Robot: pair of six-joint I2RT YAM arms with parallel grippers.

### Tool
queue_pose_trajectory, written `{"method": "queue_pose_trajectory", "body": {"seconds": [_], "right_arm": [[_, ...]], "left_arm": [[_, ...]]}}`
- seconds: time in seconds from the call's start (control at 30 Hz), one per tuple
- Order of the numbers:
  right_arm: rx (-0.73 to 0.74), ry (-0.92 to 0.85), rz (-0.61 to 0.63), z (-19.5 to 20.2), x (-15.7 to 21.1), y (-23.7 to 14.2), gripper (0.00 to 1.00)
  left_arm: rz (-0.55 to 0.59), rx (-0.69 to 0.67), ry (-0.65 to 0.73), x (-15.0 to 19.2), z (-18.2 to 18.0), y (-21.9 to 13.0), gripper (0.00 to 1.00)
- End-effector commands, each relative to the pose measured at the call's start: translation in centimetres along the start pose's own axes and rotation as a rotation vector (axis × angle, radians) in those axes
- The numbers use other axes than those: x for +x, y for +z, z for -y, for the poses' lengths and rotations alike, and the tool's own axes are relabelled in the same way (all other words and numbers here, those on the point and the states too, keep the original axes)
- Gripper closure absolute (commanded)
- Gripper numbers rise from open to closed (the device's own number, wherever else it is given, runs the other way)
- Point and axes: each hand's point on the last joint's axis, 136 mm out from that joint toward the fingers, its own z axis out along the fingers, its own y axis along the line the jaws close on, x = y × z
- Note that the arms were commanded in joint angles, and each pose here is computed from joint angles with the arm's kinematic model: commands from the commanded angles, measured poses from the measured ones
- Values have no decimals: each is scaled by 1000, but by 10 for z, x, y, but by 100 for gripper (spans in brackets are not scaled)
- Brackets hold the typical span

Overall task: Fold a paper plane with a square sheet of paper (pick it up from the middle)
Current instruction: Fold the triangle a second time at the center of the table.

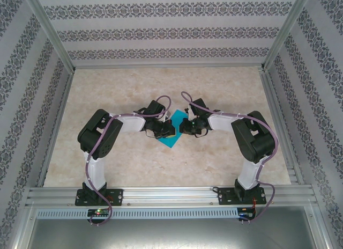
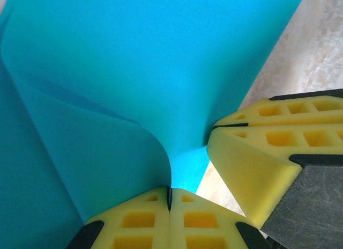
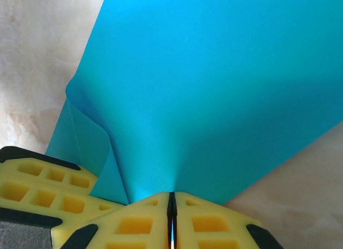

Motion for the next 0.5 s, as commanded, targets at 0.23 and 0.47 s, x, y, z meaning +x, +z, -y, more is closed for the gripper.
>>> {"method": "queue_pose_trajectory", "body": {"seconds": [0.23, 0.47], "right_arm": [[9, -9, -38, 4, 9, 2, 89], [9, -8, -37, 4, 8, 2, 89]], "left_arm": [[-29, -36, 19, 6, -17, 19, 86], [-26, -23, 27, 6, -15, 19, 70]]}}
